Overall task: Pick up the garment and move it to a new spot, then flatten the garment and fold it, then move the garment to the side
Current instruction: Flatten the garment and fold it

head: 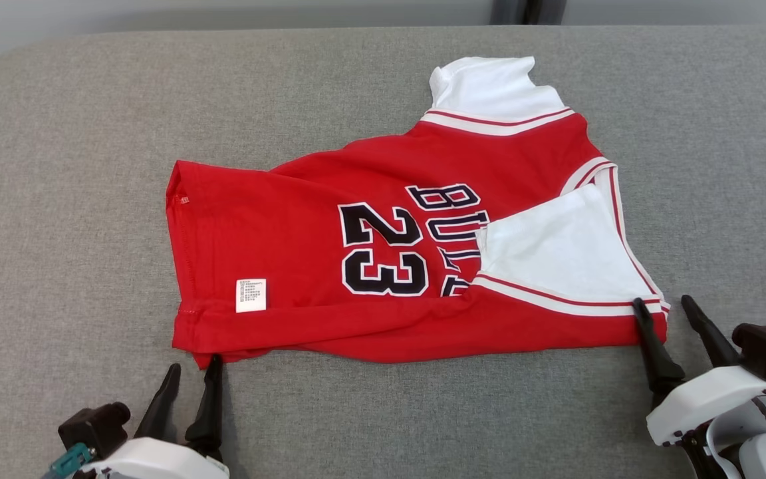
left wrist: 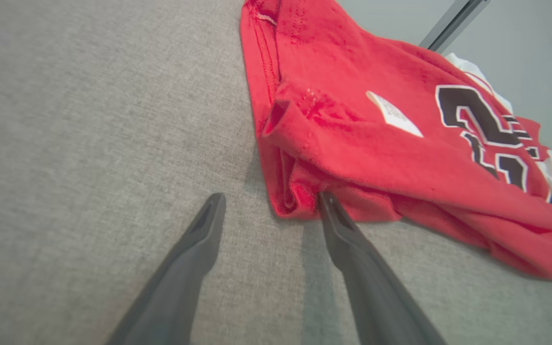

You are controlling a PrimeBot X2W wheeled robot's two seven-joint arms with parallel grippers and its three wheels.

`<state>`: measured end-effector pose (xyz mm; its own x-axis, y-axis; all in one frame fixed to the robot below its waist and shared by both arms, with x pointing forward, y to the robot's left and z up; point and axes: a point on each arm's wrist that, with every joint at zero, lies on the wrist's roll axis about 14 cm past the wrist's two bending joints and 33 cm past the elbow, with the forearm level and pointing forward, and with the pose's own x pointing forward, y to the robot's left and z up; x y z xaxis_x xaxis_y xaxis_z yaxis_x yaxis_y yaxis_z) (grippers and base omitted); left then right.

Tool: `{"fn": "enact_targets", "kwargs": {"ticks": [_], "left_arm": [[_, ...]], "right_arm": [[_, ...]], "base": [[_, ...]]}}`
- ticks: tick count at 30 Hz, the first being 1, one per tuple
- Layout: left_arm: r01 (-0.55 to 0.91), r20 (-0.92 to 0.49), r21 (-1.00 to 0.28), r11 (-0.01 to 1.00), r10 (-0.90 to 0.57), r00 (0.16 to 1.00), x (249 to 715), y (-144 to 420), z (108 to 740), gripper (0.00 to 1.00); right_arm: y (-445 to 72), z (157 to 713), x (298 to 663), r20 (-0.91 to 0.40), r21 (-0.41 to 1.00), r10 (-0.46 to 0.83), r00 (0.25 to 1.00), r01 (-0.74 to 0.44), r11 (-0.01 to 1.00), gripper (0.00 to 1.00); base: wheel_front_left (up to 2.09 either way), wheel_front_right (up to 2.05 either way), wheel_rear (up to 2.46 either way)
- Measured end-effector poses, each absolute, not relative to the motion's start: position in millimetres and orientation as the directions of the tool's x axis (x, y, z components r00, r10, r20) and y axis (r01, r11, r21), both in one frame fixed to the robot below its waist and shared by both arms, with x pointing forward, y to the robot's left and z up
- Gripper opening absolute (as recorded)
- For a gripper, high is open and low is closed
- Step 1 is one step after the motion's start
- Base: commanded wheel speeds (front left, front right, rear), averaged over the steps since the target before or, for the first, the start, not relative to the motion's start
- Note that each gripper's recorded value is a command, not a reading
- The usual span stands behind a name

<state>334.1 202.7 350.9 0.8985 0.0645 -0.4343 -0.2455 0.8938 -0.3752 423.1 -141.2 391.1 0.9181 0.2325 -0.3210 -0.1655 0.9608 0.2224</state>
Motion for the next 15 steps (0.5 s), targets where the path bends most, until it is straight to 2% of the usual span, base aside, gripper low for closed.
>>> {"fn": "enact_targets", "kwargs": {"ticks": [9, 10, 11, 12, 15], "left_arm": [[-0.237, -0.492, -0.449, 0.862, -0.017, 0.871, 351, 198, 335, 0.98], [-0.234, -0.500, -0.454, 0.859, -0.028, 0.866, 352, 197, 334, 0.57], [-0.233, -0.503, -0.462, 0.856, -0.037, 0.863, 353, 196, 333, 0.37], [-0.226, -0.508, -0.459, 0.859, -0.045, 0.860, 353, 196, 332, 0.00], [-0.214, -0.513, -0.474, 0.854, -0.070, 0.855, 354, 194, 334, 0.00]], "right_arm": [[-132, 373, 428, -0.381, 0.259, 0.262, 0.887, -0.170, 0.951, 1.00], [-131, 373, 429, -0.380, 0.267, 0.263, 0.887, -0.167, 0.949, 0.68], [-131, 373, 430, -0.380, 0.272, 0.264, 0.887, -0.165, 0.948, 0.44], [-131, 372, 430, -0.380, 0.275, 0.266, 0.886, -0.167, 0.947, 0.00], [-129, 374, 431, -0.370, 0.296, 0.270, 0.889, -0.163, 0.941, 0.00]], "base": [[0.00, 0.00, 0.00], [0.00, 0.00, 0.00], [0.00, 0.00, 0.00], [0.00, 0.00, 0.00], [0.00, 0.00, 0.00]]}}
